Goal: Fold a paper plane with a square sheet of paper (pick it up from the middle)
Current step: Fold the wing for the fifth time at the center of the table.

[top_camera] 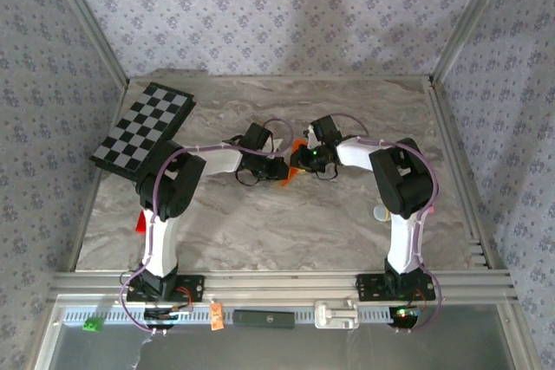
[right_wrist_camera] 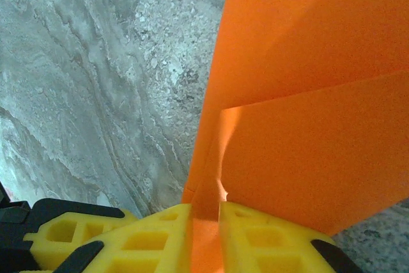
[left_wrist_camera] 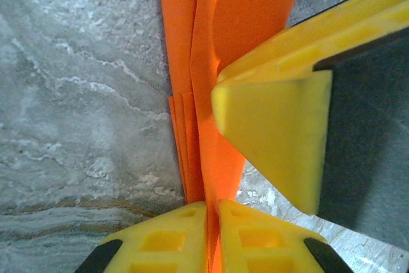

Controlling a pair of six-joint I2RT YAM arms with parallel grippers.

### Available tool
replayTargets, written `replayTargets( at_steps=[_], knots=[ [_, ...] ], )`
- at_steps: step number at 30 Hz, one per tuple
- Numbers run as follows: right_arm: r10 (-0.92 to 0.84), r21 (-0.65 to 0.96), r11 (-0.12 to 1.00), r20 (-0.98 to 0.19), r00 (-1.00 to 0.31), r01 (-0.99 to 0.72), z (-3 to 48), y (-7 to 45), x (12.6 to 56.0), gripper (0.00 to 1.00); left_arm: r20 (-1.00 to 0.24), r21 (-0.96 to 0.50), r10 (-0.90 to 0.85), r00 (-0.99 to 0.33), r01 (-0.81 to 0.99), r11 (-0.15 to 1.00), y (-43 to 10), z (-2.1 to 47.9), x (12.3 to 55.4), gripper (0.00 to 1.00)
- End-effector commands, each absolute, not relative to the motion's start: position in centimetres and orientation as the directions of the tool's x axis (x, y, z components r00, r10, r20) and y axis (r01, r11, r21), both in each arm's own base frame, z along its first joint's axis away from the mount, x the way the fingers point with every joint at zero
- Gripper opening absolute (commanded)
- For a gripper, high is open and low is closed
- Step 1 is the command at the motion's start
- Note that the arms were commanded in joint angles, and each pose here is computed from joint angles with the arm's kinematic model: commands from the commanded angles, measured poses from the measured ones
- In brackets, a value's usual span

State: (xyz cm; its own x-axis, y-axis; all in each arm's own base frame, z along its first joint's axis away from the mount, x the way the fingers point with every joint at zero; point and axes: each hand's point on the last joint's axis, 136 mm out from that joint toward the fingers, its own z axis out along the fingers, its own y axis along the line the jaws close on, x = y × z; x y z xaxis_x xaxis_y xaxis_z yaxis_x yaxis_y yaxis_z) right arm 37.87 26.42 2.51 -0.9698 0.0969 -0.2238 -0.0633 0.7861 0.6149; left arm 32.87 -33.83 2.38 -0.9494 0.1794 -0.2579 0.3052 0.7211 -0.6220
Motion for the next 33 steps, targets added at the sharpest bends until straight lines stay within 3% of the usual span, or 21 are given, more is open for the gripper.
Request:
replayTargets(
  at_steps=[1, 10, 33],
  knots=[
    [0.079, 0.546, 0.838, -0.148, -0.986, -0.015, -0.5, 25.0, 36.5, 0.21, -0.165, -0.595, 0.191, -0.967, 0.253, 0.763, -32.8, 1.5, 30.9, 0.14],
    [0.068, 0.530, 0.848, -0.139, -0.988, -0.017, -0.8, 25.0, 36.4, 0.20, -0.184, -0.599, 0.161, -0.970, 0.241, 0.764, -32.4, 4.6, 30.8, 0.17],
    [0.071, 0.523, 0.852, -0.136, -0.988, -0.011, -0.6, 25.3, 37.0, 0.20, -0.107, -0.546, 0.186, -0.977, 0.214, 0.810, -31.0, 2.0, 29.1, 0.11]
  ],
)
